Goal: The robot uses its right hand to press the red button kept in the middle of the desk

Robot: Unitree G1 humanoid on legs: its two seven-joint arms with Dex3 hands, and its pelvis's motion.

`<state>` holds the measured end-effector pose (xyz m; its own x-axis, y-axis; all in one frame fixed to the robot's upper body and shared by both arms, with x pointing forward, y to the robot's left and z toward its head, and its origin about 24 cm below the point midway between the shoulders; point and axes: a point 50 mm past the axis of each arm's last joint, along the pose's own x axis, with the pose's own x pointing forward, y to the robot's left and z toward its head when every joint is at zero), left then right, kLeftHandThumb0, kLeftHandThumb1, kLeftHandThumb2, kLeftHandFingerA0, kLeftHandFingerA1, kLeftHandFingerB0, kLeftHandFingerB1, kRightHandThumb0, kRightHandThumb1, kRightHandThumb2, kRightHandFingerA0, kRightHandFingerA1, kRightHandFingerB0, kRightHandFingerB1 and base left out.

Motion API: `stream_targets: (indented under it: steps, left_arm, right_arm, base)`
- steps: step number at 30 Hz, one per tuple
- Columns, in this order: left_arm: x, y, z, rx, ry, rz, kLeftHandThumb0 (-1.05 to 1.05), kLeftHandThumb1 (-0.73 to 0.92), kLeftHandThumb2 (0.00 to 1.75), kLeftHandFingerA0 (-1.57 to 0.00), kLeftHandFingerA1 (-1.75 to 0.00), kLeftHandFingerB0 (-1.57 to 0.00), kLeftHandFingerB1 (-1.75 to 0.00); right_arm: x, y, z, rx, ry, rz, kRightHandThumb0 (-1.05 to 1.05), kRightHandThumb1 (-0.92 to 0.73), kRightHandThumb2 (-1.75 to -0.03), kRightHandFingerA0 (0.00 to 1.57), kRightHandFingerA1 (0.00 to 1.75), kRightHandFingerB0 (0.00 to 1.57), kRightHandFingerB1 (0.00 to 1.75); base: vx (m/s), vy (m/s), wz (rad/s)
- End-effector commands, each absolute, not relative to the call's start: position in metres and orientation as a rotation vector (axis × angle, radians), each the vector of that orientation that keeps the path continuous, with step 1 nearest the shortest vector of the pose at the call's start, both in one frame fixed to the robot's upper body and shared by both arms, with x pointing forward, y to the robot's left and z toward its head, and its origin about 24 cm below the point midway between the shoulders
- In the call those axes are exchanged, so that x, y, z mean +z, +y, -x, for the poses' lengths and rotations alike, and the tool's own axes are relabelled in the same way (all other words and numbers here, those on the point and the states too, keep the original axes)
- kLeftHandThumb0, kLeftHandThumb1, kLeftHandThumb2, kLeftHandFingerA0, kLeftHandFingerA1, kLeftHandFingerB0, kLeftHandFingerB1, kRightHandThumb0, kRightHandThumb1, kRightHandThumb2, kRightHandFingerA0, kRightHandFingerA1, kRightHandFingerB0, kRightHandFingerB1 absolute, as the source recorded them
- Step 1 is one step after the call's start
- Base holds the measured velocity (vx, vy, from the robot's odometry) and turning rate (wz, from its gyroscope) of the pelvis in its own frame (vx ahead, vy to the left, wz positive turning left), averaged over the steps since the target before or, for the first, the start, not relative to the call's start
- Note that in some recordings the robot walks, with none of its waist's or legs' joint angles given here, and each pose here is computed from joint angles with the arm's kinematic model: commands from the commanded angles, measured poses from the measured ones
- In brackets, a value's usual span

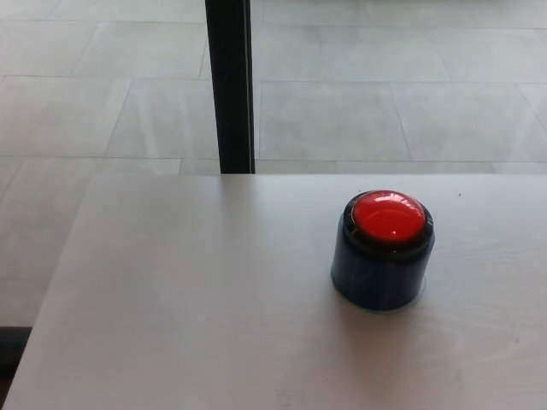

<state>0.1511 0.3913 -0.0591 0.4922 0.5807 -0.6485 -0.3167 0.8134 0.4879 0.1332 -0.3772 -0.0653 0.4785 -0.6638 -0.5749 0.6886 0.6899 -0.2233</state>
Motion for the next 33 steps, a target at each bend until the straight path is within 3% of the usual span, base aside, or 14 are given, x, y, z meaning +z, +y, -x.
stream_targets:
  steps: [1, 3, 4, 6, 8, 9, 11, 13, 14, 18, 22, 24, 29, 33]
  left_arm:
    - [-0.028, 0.431, -0.147, 0.816, 0.788, -0.069, -0.75, 0.92, 1.3, -0.47, -0.93, -0.22, -0.74]
    - [-0.03, 0.431, -0.145, 0.813, 0.791, -0.078, -0.73, 0.92, 1.2, -0.37, -1.1, -0.17, -0.81]
    - [-0.029, 0.431, -0.145, 0.811, 0.796, -0.087, -0.74, 0.92, 1.3, -0.5, -0.93, -0.27, -0.76]
    - [-0.029, 0.432, -0.146, 0.813, 0.801, -0.094, -0.75, 0.92, 1.29, -0.52, -0.95, -0.28, -0.77]
    - [-0.029, 0.432, -0.146, 0.821, 0.803, -0.091, -0.74, 0.92, 1.29, -0.5, -0.94, -0.25, -0.75]
    - [-0.028, 0.433, -0.146, 0.824, 0.799, -0.09, -0.73, 0.92, 1.31, -0.5, -0.93, -0.24, -0.75]
    - [-0.027, 0.434, -0.145, 0.823, 0.79, -0.074, -0.74, 0.92, 1.31, -0.48, -0.93, -0.25, -0.75]
    - [-0.027, 0.434, -0.146, 0.824, 0.799, -0.086, -0.74, 0.92, 1.31, -0.49, -0.93, -0.26, -0.75]
    - [-0.027, 0.434, -0.145, 0.812, 0.803, -0.102, -0.74, 0.92, 1.31, -0.53, -0.96, -0.29, -0.77]
    - [-0.028, 0.435, -0.142, 0.819, 0.807, -0.099, -0.75, 0.92, 1.26, -0.54, -0.97, -0.29, -0.77]
    - [-0.027, 0.435, -0.143, 0.807, 0.816, -0.117, -0.73, 0.92, 1.2, -0.43, -1.17, -0.24, -0.86]
    - [-0.027, 0.436, -0.142, 0.81, 0.809, -0.105, -0.75, 0.92, 1.26, -0.56, -1.0, -0.36, -0.82]
    - [-0.027, 0.436, -0.143, 0.814, 0.809, -0.092, -0.75, 0.92, 1.27, -0.52, -0.97, -0.33, -0.79]
    - [-0.027, 0.435, -0.144, 0.826, 0.806, -0.102, -0.76, 0.92, 1.26, -0.57, -1.01, -0.39, -0.84]
  right_arm:
    - [-0.006, -0.441, -0.123, -1.379, 0.317, -0.488, -0.57, -0.62, -1.12, 0.91, 1.65, 0.51, 1.07]
    - [0.014, -0.455, -0.13, -1.411, 0.266, -0.522, -0.78, -0.47, -1.08, 1.35, 1.55, 0.63, 1.08]
    - [0.032, -0.462, -0.138, -1.418, 0.218, -0.533, -0.75, -0.64, -0.85, 0.99, 1.75, 0.0, 1.1]
    - [0.057, -0.471, -0.148, -1.392, 0.139, -0.531, -0.79, -0.54, -1.12, 0.95, 1.35, 0.0, 0.51]
    - [0.075, -0.478, -0.156, -1.363, 0.057, -0.553, -0.76, -0.68, -0.9, 0.75, 1.75, 0.0, 0.23]
    - [0.084, -0.479, -0.161, -1.327, -0.004, -0.573, -0.73, -0.66, -0.84, 0.22, 1.66, 0.0, 0.24]
    - [0.128, -0.482, -0.183, -1.248, -0.135, -0.568, -0.61, -0.6, -0.94, 0.14, 1.33, 0.0, 0.68]
    - [0.147, -0.483, -0.192, -1.18, -0.18, -0.508, -0.58, -0.56, -1.01, 0.2, 1.31, 0.0, 0.66]
    - [0.158, -0.483, -0.197, -1.169, -0.183, -0.467, -0.55, -0.42, -1.11, 0.8, 1.46, 0.0, 0.72]
    - [0.224, -0.466, -0.229, -1.077, -0.347, -0.42, -0.42, 0.09, -1.62, 0.88, 0.89, 0.3, 0.85]
    - [0.257, -0.45, -0.243, -0.999, -0.424, -0.385, -0.48, 0.04, -1.34, 1.2, 0.71, 0.77, 0.74]
    - [0.286, -0.431, -0.261, -0.919, -0.438, -0.331, -0.23, -0.16, -1.24, 1.03, 0.81, 1.1, 0.72]
    - [0.313, -0.395, -0.294, -0.731, -0.48, -0.307, -0.18, -0.72, -1.05, 1.02, 1.75, 0.79, 1.47]
    - [0.327, -0.356, -0.329, -0.531, -0.491, -0.364, -0.03, -0.54, -1.28, 0.94, 1.75, 0.8, 1.4]
  base:
    - [0.0, 0.0, 0.0]
    - [0.0, 0.0, 0.0]
    - [0.0, 0.0, 0.0]
    - [0.0, 0.0, 0.0]
    - [0.0, 0.0, 0.0]
    - [0.0, 0.0, 0.0]
    - [0.0, 0.0, 0.0]
    - [0.0, 0.0, 0.0]
    - [0.0, 0.0, 0.0]
    - [0.0, 0.0, 0.0]
    - [0.0, 0.0, 0.0]
    - [0.0, 0.0, 0.0]
    - [0.0, 0.0, 0.0]
    - [0.0, 0.0, 0.0]
